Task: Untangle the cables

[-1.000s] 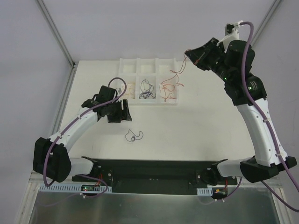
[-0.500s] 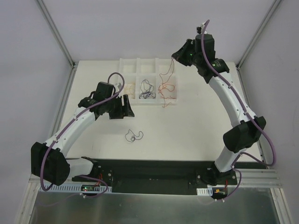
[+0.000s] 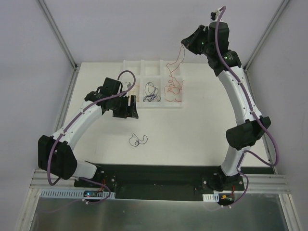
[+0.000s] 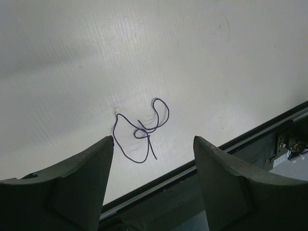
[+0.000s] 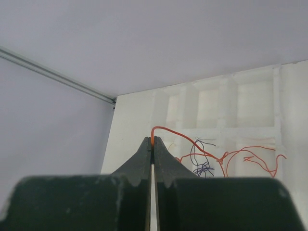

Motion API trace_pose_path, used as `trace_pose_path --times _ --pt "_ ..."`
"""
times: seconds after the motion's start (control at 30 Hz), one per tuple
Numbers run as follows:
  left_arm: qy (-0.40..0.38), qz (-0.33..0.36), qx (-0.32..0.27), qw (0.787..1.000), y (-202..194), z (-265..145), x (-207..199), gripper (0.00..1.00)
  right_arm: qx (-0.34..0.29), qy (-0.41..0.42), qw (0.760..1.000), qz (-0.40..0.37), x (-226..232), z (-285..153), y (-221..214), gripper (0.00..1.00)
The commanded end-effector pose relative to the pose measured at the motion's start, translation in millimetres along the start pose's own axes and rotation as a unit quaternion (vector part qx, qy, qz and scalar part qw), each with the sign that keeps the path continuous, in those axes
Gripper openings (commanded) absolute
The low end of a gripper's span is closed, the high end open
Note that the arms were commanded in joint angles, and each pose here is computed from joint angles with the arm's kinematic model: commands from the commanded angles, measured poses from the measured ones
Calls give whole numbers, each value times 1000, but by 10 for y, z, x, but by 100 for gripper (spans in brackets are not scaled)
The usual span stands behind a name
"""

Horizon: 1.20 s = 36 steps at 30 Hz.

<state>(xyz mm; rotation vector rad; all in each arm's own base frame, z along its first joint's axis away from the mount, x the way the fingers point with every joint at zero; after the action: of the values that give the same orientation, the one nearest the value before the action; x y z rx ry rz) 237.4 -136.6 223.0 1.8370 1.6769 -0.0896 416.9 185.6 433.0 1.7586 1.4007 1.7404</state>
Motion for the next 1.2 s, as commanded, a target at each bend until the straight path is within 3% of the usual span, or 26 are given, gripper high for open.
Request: trace_pose_path --times 0.0,0.63,0.9,1.17 --pt "-7 45 8 999 124 -11 -47 66 9 11 1000 13 -37 274 -45 0" --pt "26 70 18 997 139 5 24 68 151 -94 984 -23 -1024 852 -917 0" --pt "20 69 23 997 138 19 14 69 257 -101 960 56 -1275 1161 -1574 0" --pt "2 41 29 999 32 -19 -20 69 271 -136 952 40 -1369 1420 -1878 0"
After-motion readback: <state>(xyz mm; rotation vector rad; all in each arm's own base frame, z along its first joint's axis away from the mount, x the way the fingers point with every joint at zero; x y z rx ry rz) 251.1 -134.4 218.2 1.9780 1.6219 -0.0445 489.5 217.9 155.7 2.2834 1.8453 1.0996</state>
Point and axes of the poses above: each gripper's point midway between its finger pads, its own z axis out along the fingers, its own x axis along the line the jaws close on, y = z × x, the point moved 8 cm from there along -z, back along the fingers, and after that the axes turned 2 degrees about -z, right-handed, at the moved point
